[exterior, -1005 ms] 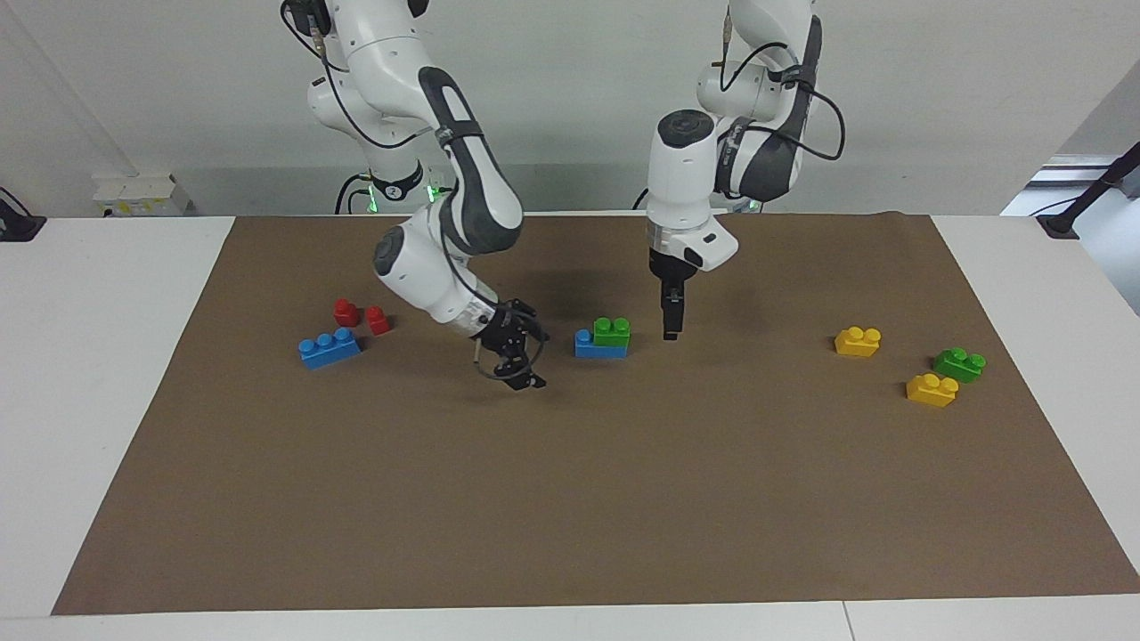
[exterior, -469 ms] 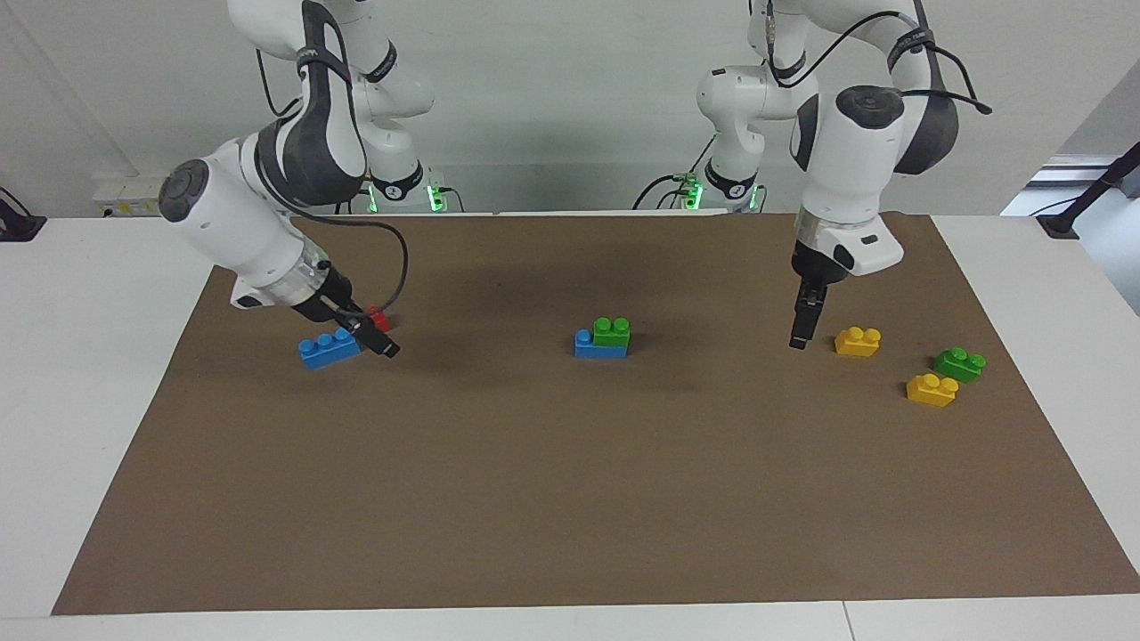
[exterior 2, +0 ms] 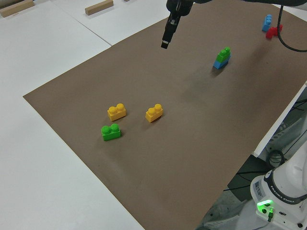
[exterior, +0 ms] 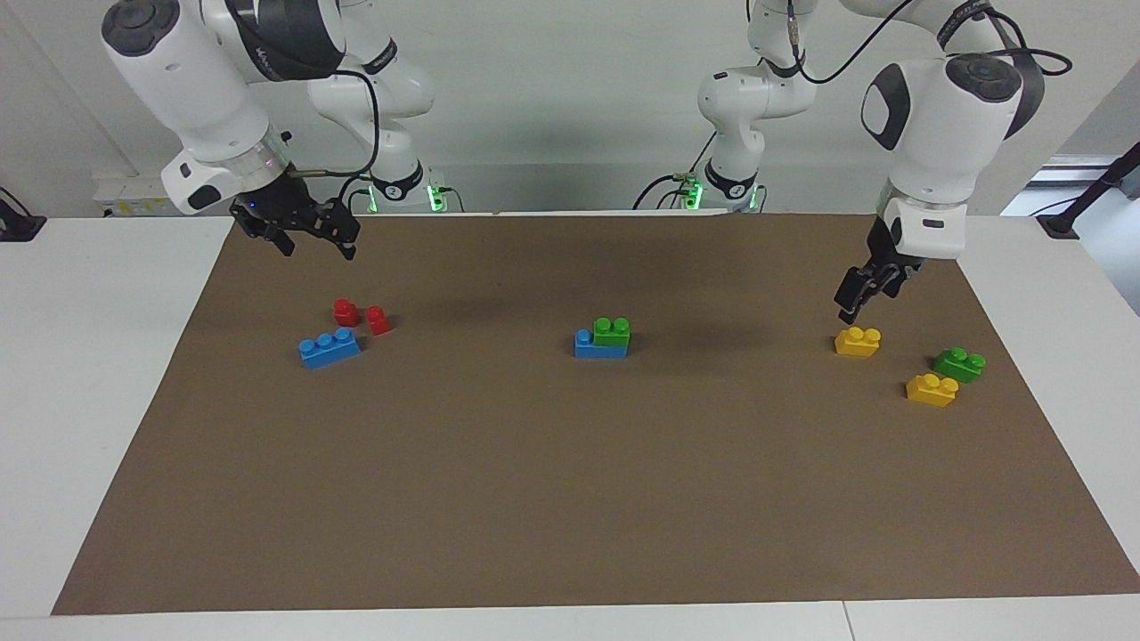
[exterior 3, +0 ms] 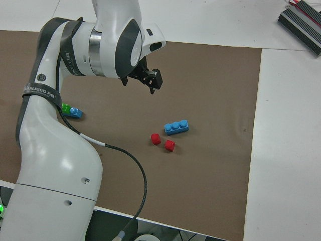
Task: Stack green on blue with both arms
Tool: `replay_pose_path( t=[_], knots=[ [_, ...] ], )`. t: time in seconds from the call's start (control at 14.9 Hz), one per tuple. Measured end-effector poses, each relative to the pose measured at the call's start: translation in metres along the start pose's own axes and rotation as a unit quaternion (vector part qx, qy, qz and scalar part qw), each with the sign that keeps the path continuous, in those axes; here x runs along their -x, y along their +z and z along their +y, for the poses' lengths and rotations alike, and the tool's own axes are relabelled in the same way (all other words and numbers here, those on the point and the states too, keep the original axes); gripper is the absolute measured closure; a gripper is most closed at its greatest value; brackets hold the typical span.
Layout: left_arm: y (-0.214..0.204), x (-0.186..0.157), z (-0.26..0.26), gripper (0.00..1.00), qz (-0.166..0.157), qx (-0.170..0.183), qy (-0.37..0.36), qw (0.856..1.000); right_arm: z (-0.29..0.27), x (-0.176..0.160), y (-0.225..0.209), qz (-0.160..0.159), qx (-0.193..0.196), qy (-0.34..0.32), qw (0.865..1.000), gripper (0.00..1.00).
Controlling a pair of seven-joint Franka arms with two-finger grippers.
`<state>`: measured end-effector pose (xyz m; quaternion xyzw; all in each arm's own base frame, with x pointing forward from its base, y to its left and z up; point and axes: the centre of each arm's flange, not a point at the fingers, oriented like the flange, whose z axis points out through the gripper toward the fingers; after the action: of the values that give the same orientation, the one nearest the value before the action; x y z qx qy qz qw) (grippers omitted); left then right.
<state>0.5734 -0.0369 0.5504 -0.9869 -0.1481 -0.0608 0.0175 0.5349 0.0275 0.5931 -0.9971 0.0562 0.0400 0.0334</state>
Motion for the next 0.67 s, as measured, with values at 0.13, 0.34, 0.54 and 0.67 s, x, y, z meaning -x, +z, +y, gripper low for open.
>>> replay_pose_path(
  t=[0.13, 0.34, 0.54, 0.67],
  knots=[
    [-0.010, -0.001, -0.009, 0.00, -0.018, -0.002, 0.077, 0.997, -0.003, 0.000, -0.006, 0.008, 0.012, -0.022, 1.000, 0.00],
    [-0.028, 0.002, -0.018, 0.00, -0.049, -0.005, 0.142, 0.989, -0.006, -0.003, -0.006, 0.011, 0.026, -0.059, 0.998, 0.00],
    [-0.043, 0.009, -0.018, 0.00, -0.078, 0.004, 0.154, 0.985, -0.004, -0.006, -0.003, 0.010, 0.029, -0.067, 0.997, 0.00],
    [-0.049, 0.011, -0.017, 0.00, -0.084, 0.005, 0.157, 0.984, -0.003, -0.010, -0.005, 0.023, 0.027, -0.066, 0.997, 0.00]
  ],
)
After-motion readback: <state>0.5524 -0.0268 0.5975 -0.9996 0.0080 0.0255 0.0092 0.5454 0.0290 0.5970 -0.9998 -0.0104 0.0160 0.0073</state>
